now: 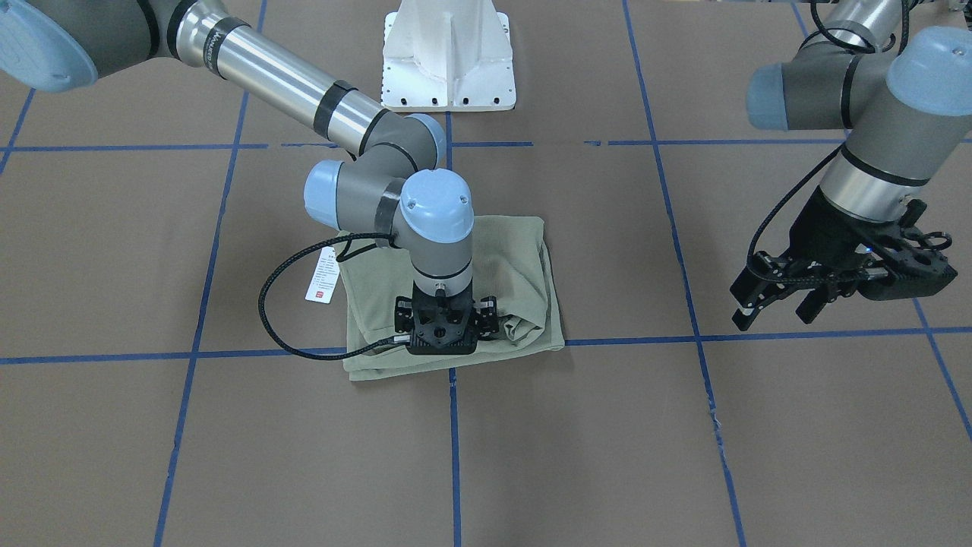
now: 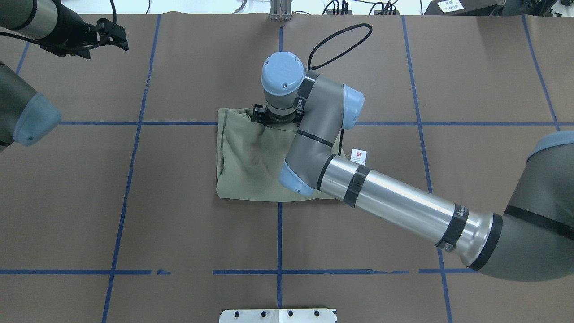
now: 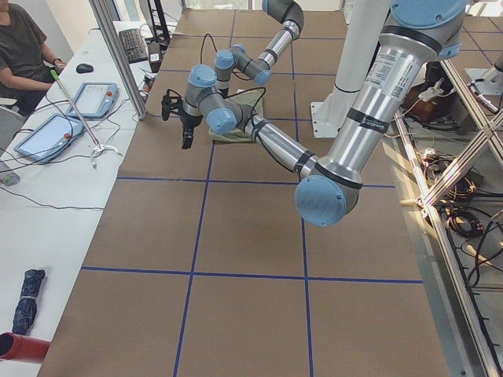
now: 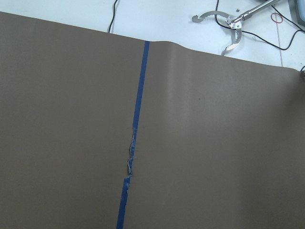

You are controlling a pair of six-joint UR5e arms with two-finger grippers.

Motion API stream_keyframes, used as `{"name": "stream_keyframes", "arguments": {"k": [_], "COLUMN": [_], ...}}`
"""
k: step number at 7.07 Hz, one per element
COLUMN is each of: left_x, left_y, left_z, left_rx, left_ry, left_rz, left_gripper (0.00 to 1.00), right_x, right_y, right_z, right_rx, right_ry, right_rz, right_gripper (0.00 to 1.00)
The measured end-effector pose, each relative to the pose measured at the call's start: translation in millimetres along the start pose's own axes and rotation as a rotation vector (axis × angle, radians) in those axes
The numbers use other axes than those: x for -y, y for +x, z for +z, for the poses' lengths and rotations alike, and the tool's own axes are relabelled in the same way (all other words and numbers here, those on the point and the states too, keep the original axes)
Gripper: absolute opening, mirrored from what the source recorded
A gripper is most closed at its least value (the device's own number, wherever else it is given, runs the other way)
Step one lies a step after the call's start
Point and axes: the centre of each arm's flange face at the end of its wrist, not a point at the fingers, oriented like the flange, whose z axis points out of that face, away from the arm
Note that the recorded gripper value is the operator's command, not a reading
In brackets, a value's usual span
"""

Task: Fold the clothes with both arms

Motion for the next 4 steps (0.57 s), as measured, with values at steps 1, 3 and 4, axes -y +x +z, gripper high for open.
{"name": "stream_keyframes", "arguments": {"k": [1,3,4], "left_x": [0.0,-1.2,-5.2], "left_y": [0.3,-0.2,-7.7], "left_z": [-0.9,0.1,1.5], "left_rx": [-0.001,-0.001,-0.002], "left_ry": [0.001,-0.001,-0.003], "left_rz": [0.000,0.002,0.025], "left_gripper": [1.00,1.00,1.00], "right_x": [19.2,45.4,57.2], "right_y": [1.3,-2.9,12.2], "right_z": [0.9,-16.9,-30.5], "right_rx": [0.008,0.033,0.050], "right_ry": [0.046,0.089,0.072], "right_rz": [-0.010,-0.010,-0.003], "right_gripper": [1.00,1.00,1.00]}}
